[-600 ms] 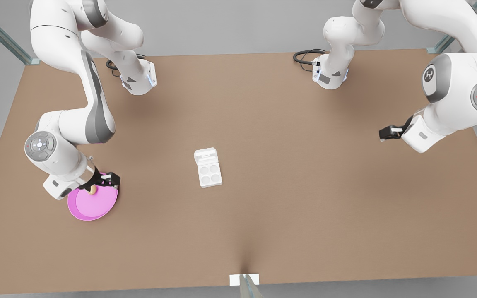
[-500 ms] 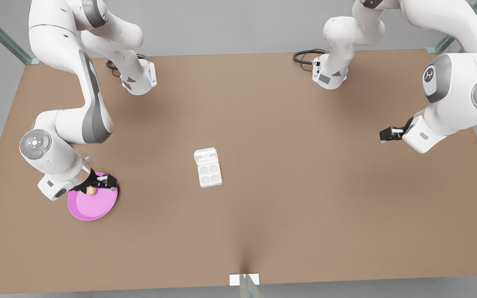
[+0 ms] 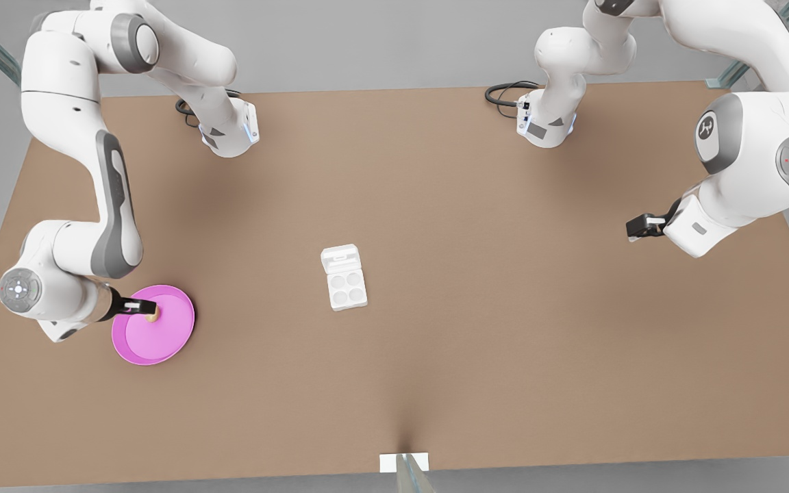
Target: Pack egg into the box and close the box lid
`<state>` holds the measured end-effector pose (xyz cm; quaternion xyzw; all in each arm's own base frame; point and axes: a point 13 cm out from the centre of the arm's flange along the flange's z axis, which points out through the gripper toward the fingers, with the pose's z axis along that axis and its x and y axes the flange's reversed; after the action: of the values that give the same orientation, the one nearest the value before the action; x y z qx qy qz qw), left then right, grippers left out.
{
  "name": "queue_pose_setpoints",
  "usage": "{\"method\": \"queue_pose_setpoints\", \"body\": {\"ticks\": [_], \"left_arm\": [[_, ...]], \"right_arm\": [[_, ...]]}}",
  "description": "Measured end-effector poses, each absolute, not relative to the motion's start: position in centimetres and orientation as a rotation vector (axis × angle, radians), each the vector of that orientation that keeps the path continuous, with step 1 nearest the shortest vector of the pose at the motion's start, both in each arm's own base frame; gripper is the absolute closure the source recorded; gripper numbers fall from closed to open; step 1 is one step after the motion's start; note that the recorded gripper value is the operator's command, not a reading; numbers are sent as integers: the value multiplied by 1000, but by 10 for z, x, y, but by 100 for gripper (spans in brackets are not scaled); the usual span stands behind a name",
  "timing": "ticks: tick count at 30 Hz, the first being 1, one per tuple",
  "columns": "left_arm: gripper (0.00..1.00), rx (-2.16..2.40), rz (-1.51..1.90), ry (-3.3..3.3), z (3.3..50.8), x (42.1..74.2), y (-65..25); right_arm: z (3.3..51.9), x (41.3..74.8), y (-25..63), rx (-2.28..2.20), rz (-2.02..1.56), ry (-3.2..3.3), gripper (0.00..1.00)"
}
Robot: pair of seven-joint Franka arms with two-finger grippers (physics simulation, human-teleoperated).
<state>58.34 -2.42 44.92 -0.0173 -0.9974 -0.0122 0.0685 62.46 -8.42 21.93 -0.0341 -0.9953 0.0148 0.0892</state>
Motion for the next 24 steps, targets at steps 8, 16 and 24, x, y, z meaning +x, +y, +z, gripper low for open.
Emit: {"method": "queue_pose_setpoints", "body": {"ticks": [8, 16, 24], "left_arm": [[0, -52, -38, -3004, 448, 584, -24], [0, -52, -38, -3005, 448, 585, -24], [0, -52, -38, -3006, 447, 585, -24]], "right_arm": [[130, 567, -89, -47, 23, -2908, 0], [118, 602, -108, -2, 40, -3116, 0], [120, 619, -140, 22, 61, -3208, 0]]}}
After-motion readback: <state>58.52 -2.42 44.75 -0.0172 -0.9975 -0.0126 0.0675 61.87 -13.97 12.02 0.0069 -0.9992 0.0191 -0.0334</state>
